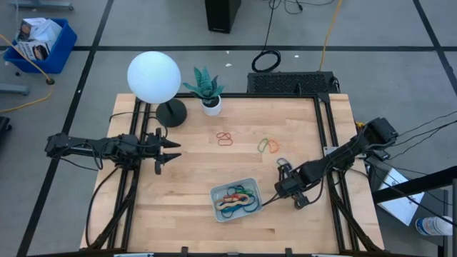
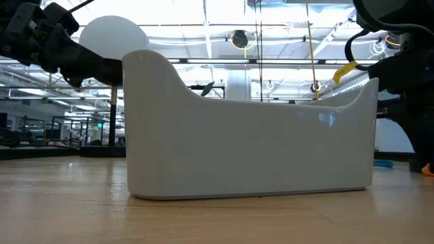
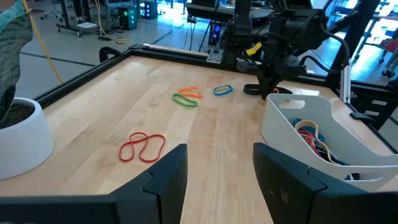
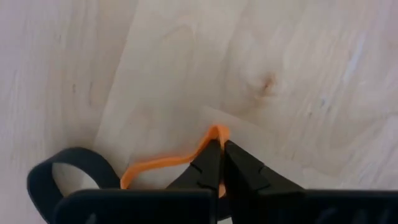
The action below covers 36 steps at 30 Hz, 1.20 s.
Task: Pick and place rubber bands into bin
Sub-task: Put the bottom orange rubber band into the gray bin
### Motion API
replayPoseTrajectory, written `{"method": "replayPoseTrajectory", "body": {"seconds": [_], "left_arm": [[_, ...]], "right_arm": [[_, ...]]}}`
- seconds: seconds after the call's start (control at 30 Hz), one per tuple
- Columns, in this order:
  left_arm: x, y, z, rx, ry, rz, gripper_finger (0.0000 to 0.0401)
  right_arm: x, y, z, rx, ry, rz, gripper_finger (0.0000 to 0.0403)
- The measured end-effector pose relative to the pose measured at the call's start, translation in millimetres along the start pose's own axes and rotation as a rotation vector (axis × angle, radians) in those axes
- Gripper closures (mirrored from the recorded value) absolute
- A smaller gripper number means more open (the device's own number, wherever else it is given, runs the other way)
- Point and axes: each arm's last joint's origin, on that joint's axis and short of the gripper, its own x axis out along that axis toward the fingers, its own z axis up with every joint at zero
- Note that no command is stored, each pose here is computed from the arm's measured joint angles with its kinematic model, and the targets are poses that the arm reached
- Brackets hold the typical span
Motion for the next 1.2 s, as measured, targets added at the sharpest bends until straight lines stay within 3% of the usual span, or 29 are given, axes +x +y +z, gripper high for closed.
{"method": "replayPoseTrajectory", "body": {"seconds": [0.13, 0.33, 0.67, 1.0, 1.2], "left_arm": [[0, 0, 0, 0.0, 0.0, 0.0, 0.0212], [0, 0, 0, -0.003, 0.0, 0.0, 0.0212], [0, 0, 0, -0.016, -0.002, -0.001, 0.0212], [0, 1, 0, -0.016, -0.007, 0.024, 0.0212], [0, 1, 0, -0.016, -0.007, 0.024, 0.0212]], "right_arm": [[-8, -1, -1, 0.065, -0.043, -0.007, 0.04], [-39, -7, -5, 0.152, -0.215, -0.158, 0.0402], [-113, -25, -7, 0.329, -0.781, -0.39, 0.0402], [-173, -39, 6, 0.202, -1.298, -0.5, 0.0402], [-197, -50, 15, 0.163, -1.385, -0.468, 0.0403]]}}
